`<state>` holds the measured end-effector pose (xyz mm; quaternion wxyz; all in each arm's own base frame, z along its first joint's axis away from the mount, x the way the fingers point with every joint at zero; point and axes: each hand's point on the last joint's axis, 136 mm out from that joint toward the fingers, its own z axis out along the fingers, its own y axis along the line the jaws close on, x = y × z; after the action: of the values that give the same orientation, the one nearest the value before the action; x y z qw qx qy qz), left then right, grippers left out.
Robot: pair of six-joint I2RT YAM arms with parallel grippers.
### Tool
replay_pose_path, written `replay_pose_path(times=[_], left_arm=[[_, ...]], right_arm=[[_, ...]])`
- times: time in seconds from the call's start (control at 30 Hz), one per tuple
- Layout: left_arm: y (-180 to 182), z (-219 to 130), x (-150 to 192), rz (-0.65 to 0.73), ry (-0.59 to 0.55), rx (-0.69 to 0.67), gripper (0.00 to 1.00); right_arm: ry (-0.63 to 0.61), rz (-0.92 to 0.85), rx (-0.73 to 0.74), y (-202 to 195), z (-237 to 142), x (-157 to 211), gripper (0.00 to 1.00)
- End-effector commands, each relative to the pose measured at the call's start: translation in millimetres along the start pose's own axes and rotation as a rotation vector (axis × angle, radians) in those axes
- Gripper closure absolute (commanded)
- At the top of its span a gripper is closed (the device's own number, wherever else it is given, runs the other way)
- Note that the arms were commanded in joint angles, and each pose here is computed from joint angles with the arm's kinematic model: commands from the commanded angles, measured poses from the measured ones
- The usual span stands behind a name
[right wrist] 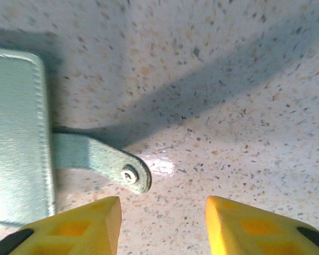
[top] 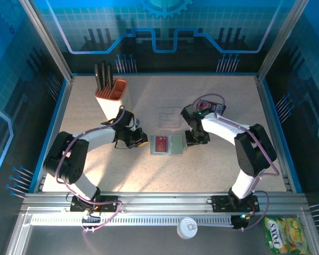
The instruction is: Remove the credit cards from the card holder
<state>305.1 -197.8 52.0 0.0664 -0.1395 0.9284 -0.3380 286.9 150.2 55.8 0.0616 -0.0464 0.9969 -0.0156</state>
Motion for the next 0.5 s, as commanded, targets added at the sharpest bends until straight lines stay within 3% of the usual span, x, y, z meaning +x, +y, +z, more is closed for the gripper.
replay_pose_path(times=[0.0,0.33,0.47], left_arm=[[-21.1,-11.5,-3.2,0.026,0.008,0.067,0.82],[-45.5,-7.1,-0.5,0.023,0.025,0.136,0.81],[-49.1,3.6,7.7,0.028,0.056,0.118,0.85]], right_arm=[[-0.047,0.004,-0.020,6.2,-26.5,-6.0,0.53],[-0.086,0.018,-0.372,82.1,-42.4,-16.9,0.53],[-0.091,0.040,-0.482,102.7,-40.7,-18.8,0.53]])
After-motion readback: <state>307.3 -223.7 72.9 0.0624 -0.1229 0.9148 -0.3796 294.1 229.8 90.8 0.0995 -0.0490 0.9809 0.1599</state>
